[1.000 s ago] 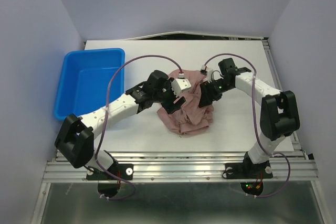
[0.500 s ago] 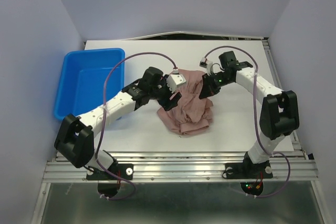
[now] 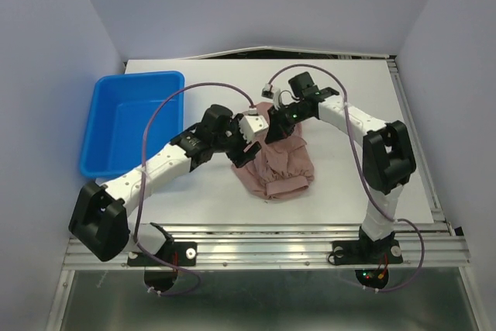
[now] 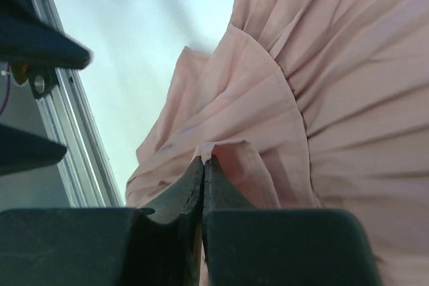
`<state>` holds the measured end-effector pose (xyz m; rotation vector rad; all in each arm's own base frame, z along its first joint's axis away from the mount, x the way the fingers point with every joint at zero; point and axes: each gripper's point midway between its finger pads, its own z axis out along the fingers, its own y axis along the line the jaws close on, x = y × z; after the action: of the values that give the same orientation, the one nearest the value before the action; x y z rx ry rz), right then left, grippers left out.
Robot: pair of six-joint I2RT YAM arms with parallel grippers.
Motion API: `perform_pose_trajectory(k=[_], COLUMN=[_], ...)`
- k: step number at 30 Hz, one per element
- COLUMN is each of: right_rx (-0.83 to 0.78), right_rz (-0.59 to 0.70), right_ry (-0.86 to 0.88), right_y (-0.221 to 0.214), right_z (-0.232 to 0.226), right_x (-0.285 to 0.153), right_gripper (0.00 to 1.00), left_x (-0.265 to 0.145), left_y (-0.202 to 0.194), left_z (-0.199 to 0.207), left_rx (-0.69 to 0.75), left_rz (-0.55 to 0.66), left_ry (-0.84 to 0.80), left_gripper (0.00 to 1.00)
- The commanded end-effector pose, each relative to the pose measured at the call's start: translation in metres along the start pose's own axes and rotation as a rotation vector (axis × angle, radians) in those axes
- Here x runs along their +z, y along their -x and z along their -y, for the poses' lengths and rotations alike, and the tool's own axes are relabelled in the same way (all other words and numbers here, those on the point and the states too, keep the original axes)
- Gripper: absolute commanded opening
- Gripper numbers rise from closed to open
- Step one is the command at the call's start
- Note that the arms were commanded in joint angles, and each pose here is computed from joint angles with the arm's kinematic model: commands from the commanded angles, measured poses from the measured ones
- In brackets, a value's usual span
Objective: Fold and stack the skirts
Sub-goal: Fold the skirt
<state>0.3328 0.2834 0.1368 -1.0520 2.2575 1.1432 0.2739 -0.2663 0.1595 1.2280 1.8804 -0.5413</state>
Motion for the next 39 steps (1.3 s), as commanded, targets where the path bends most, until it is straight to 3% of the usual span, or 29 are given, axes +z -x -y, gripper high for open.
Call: perform_pose_trajectory(k=[1, 3, 6, 12, 20, 33, 35, 38, 39], right_rx=[-0.026, -0.005, 0.003, 0.033, 0.08, 0.105, 0.106, 0.1, 0.098], right_rz=[-0.001, -0.021, -0.046, -0.089, -0.134, -0.141, -0.141, -0.148, -0.149], right_ry=[0.008, -0.012, -0.033, -0.061, -0.052, -0.038, -0.033, -0.021, -0.021], right_y=[-0.002, -0.015, -0.029, -0.052, -0.082, -0.093, -0.094, -0.099, -0.101], right_z=[0.008, 0.022, 0.036, 0.051, 0.054, 0.051, 0.049, 0.041, 0.039], right_x=[0.027, 0.038, 0.049, 0.06, 0.068, 0.07, 0.069, 0.068, 0.067], right_gripper=[0.01, 0.02, 0.02, 0.03, 0.02, 0.02, 0.01, 0.01, 0.01], left_x=[-0.006, -0.002, 0.007, 0.026, 0.053, 0.092, 0.095, 0.091, 0.089], left_y=[-0.001, -0.015, -0.021, -0.037, -0.037, -0.06, -0.062, -0.055, -0.054], left_z=[0.019, 0.027, 0.079, 0.106, 0.112, 0.127, 0.122, 0.108, 0.106], left_rx=[0.187, 0.291, 0.49, 0.671, 0.74, 0.746, 0.735, 0.702, 0.692], left_rz=[0.008, -0.024, -0.01, -0.027, -0.022, -0.072, -0.079, -0.074, -0.077], left_ry=[0.02, 0.071, 0.07, 0.18, 0.28, 0.219, 0.253, 0.325, 0.332], left_gripper=[0.78, 0.79, 0.8, 0.81, 0.82, 0.82, 0.78, 0.62, 0.48])
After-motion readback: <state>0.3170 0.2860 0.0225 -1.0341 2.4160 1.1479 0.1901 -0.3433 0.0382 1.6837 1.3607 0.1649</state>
